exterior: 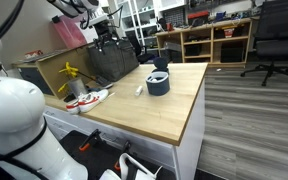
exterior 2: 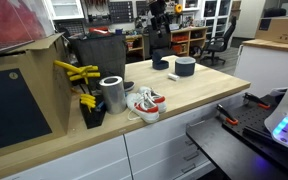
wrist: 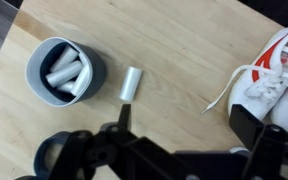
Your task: Put one white object in the bowl on the right.
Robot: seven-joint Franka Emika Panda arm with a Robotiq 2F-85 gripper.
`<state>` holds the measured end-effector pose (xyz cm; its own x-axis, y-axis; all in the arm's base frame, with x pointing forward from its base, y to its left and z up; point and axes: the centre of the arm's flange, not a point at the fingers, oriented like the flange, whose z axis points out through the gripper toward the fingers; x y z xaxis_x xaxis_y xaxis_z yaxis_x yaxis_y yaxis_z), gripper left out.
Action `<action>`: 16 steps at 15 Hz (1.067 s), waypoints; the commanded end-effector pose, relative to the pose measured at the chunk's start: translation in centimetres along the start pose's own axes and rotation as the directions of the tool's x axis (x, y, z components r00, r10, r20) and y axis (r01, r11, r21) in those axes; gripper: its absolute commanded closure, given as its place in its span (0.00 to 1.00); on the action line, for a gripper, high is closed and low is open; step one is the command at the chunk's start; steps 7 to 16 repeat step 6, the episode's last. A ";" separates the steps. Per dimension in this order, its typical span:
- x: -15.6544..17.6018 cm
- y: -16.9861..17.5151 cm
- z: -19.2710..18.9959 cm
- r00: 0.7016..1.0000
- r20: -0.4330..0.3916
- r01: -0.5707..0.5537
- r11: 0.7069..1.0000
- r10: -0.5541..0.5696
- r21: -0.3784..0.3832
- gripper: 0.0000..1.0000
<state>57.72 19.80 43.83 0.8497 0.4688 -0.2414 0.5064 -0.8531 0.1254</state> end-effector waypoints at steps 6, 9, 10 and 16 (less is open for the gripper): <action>-0.5 -0.8 0.5 1.000 0.014 0.009 1.000 -0.009 0.012 0.00; -0.5 -0.8 0.5 1.000 0.014 0.009 1.000 -0.009 0.012 0.00; -0.5 -0.8 0.5 1.000 0.014 0.009 1.000 -0.009 0.012 0.00; -0.5 -0.8 0.5 1.000 0.014 0.009 1.000 -0.009 0.012 0.00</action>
